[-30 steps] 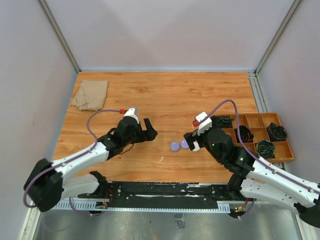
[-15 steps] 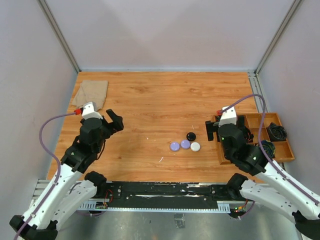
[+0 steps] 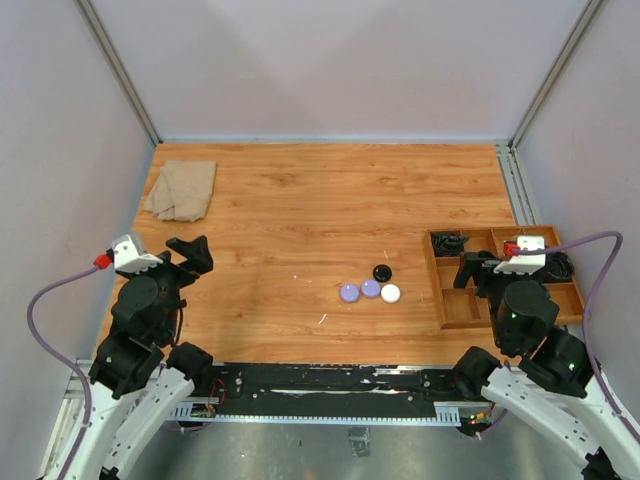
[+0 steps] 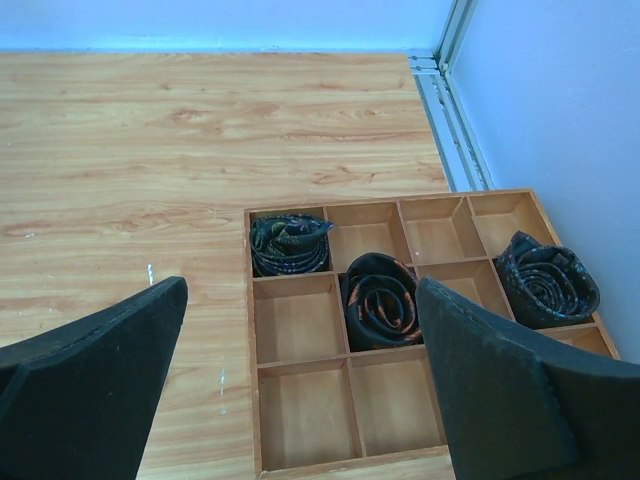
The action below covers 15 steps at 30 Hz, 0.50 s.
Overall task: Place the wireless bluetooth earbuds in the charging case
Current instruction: Reset both arms
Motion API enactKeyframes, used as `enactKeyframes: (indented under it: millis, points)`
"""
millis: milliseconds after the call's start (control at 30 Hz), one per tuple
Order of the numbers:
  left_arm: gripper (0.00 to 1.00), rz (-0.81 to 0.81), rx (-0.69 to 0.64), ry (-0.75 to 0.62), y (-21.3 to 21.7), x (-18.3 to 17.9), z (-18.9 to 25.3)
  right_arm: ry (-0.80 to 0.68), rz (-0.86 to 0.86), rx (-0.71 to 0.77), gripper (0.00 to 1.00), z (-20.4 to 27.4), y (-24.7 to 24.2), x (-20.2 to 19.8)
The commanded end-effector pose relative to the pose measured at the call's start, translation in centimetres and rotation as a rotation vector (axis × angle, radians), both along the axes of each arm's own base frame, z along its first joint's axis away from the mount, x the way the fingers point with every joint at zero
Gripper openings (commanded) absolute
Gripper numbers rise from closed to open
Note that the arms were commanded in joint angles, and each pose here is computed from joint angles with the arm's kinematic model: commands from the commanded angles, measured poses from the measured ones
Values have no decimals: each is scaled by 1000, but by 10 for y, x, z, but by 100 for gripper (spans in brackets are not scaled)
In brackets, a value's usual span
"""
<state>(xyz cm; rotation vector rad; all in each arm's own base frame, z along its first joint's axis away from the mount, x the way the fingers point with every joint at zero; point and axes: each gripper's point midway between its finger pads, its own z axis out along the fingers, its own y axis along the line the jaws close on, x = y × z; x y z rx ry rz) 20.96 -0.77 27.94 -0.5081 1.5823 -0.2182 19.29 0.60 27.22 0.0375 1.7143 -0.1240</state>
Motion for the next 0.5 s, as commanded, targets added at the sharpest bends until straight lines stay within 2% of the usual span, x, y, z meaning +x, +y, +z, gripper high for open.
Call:
enactKeyframes:
  millis: [0,467]
  points:
    - [99,82,17,-52,20,-9,4,-23,-42,2,99,5,-11,-3]
    - [99,19,14,-62,9,-8,-6,-4,-30,-21,99,2,-6,1]
